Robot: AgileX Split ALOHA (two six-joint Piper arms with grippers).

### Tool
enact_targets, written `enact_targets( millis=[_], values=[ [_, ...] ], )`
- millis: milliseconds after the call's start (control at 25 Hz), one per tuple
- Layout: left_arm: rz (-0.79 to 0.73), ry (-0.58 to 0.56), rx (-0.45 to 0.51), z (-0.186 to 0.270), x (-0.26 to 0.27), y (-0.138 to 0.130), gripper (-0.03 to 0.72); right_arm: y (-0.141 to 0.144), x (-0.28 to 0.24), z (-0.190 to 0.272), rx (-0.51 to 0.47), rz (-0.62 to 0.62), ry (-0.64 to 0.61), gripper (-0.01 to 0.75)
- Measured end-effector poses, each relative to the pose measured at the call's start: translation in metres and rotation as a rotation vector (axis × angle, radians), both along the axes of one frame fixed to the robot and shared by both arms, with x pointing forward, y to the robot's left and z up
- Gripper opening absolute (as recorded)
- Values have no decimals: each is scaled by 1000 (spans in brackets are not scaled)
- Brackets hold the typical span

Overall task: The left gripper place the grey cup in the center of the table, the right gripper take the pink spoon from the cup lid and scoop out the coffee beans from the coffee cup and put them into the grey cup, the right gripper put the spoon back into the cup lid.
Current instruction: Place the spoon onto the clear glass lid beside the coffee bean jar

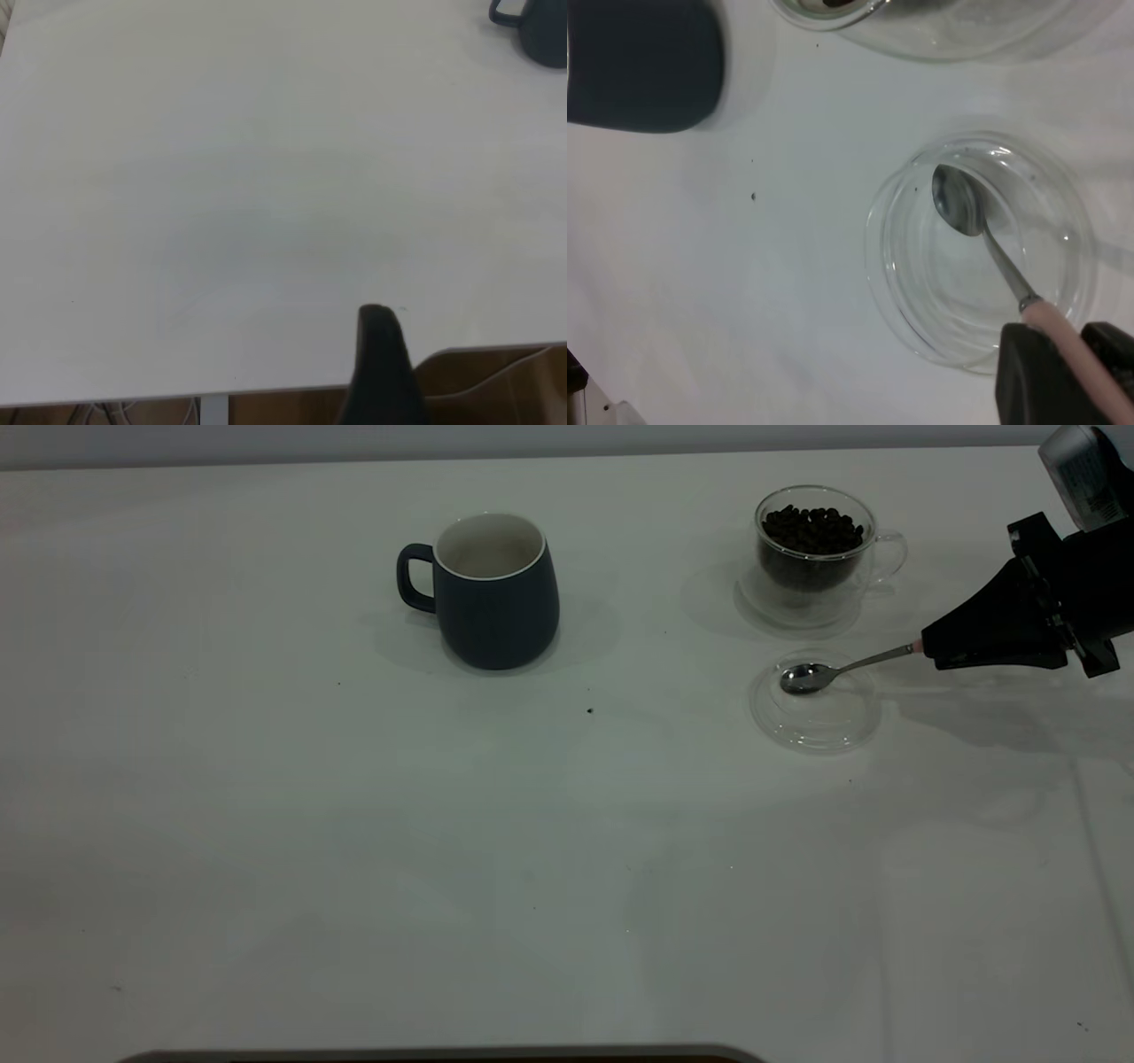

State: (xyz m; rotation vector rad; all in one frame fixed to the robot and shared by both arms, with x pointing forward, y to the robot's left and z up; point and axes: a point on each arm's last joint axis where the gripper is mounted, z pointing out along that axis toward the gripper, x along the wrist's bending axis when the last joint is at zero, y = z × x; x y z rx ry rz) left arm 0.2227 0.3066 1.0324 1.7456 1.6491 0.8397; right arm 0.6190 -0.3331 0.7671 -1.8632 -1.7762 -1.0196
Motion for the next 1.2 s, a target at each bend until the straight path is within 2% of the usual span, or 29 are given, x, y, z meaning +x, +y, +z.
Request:
enact_targets(
  millis=[120, 440, 720, 1040, 1200],
  values=[
    [0, 0, 0, 0, 0, 0, 586, 0, -1, -1, -11, 9, -1, 151],
    [0, 0, 0, 0, 0, 0, 586, 2, -4, -5, -57, 64, 6, 324],
    [0, 0, 0, 0, 0, 0, 586, 3, -2, -8, -100, 60, 4, 361],
    [0, 0, 0, 0, 0, 0, 586, 2, 0, -10, -133, 42, 0, 542],
    [0, 0, 0, 0, 0, 0, 586, 1, 2, -11, -153, 26, -26, 582]
  ],
)
